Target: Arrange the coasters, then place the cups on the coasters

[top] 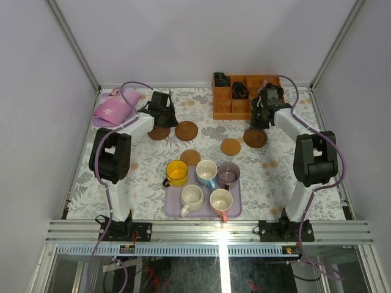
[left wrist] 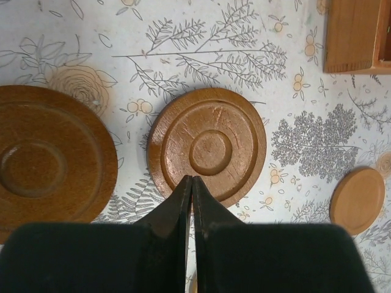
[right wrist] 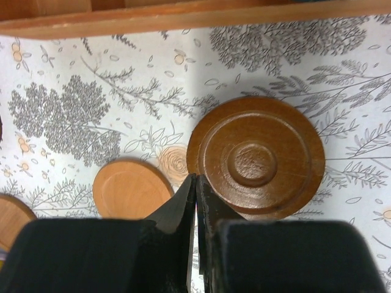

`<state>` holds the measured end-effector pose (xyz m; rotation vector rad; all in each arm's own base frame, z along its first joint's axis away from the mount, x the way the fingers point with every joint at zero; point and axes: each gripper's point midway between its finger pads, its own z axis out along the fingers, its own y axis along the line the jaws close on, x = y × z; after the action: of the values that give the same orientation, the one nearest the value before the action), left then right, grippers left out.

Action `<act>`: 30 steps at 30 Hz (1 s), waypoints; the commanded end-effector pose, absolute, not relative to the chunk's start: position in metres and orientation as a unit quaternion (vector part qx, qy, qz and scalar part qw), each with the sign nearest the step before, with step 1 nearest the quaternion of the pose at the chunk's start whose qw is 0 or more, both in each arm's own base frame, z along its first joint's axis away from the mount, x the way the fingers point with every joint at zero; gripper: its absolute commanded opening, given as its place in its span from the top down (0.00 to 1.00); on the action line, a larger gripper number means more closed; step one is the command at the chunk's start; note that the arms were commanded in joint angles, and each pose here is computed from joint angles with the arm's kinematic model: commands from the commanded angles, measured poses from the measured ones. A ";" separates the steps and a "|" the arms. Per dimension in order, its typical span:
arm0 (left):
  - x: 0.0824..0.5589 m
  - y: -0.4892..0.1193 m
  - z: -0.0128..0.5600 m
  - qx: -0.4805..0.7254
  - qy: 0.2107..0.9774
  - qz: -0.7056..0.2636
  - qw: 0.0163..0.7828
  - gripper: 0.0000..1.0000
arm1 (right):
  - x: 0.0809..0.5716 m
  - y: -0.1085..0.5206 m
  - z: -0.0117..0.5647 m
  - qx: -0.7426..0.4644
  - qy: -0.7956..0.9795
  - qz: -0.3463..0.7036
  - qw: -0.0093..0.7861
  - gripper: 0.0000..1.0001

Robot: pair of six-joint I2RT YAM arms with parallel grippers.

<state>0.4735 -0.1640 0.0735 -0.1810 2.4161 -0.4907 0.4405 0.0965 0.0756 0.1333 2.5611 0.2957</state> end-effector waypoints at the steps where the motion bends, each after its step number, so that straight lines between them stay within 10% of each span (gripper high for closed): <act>1: 0.481 -0.165 0.071 -0.046 0.918 -0.191 0.344 1.00 | 0.438 0.103 0.103 0.032 0.942 0.120 0.311 0.96; 30: 0.476 -0.219 0.022 0.006 0.935 -0.225 0.274 0.99 | 0.403 0.159 0.078 -0.032 0.953 0.163 0.252 0.98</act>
<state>0.4705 -0.2039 0.0237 -0.0505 2.5259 -0.5563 0.4058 0.1490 0.0782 -0.0400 2.5888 0.4100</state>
